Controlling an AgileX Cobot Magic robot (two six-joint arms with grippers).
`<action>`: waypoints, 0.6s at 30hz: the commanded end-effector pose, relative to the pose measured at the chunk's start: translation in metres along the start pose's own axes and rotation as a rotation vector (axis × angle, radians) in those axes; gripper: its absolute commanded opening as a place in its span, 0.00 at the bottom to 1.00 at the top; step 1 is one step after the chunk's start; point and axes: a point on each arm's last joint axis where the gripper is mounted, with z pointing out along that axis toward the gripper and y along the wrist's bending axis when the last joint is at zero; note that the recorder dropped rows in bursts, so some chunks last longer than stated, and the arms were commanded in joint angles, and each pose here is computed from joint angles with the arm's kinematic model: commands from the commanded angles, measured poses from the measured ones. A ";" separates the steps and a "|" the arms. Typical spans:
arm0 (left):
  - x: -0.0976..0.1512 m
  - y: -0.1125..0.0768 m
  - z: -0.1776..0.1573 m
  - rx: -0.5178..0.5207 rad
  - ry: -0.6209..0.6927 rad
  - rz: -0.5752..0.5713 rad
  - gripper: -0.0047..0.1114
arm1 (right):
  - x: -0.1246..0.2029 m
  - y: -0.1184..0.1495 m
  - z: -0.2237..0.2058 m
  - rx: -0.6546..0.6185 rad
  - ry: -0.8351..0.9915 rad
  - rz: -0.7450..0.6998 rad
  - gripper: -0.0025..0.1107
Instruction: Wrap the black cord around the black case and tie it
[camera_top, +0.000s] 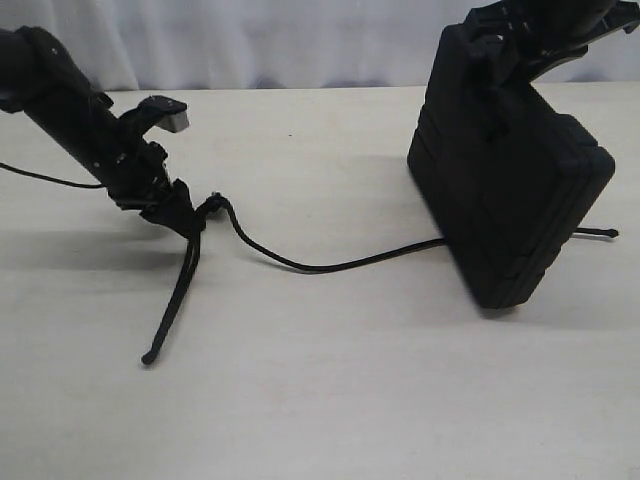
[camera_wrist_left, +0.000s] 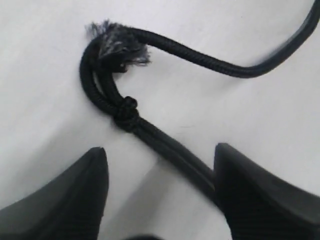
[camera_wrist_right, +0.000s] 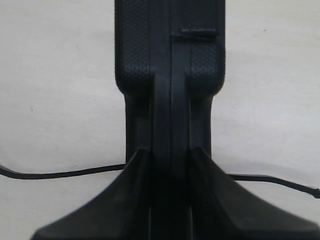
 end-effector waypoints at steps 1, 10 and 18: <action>-0.006 0.002 -0.027 -0.116 0.024 0.126 0.53 | 0.003 -0.002 0.002 0.006 0.031 -0.013 0.06; -0.008 -0.027 -0.017 -0.030 0.239 0.983 0.42 | 0.003 -0.002 0.002 0.006 0.030 -0.019 0.06; -0.032 -0.048 0.005 -0.177 0.327 1.320 0.42 | 0.002 -0.003 0.002 0.013 0.024 -0.022 0.06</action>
